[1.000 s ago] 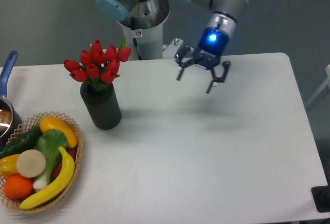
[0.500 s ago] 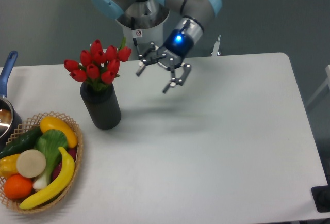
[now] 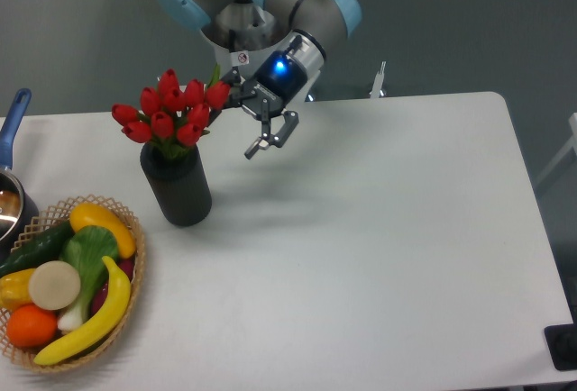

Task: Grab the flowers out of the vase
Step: 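Lower the open gripper onto the tulip stems just above the vase rim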

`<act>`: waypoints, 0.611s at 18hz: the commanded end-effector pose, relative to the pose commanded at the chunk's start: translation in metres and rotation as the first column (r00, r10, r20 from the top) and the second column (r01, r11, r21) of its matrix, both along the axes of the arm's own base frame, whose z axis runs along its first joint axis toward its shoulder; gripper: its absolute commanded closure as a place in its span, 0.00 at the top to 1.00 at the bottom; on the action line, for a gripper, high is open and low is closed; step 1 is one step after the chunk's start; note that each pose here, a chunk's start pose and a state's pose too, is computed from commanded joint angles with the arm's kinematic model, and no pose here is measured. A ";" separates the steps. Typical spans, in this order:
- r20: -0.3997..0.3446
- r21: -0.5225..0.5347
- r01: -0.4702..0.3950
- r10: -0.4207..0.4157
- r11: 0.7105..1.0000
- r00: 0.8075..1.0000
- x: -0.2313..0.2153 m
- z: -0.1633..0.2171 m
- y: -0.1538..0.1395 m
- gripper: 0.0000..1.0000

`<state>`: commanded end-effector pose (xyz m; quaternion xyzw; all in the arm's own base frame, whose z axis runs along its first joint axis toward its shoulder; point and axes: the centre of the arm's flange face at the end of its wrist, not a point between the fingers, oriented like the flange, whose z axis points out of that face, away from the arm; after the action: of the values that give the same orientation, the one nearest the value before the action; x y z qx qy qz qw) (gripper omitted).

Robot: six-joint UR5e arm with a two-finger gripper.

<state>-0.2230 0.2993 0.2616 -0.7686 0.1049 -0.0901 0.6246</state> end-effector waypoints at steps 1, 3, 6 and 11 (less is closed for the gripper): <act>-0.001 0.000 0.003 -0.003 1.000 1.000 0.002 0.000 0.000 1.00; 0.000 0.000 0.021 -0.021 1.000 1.000 0.010 0.002 0.004 1.00; 0.001 0.000 0.046 -0.046 0.999 0.999 0.017 0.002 0.009 1.00; 0.007 0.003 0.089 -0.089 0.996 0.996 0.026 0.001 0.020 1.00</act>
<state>-0.1966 0.3189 0.2625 -0.7621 0.1369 -0.1205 0.6212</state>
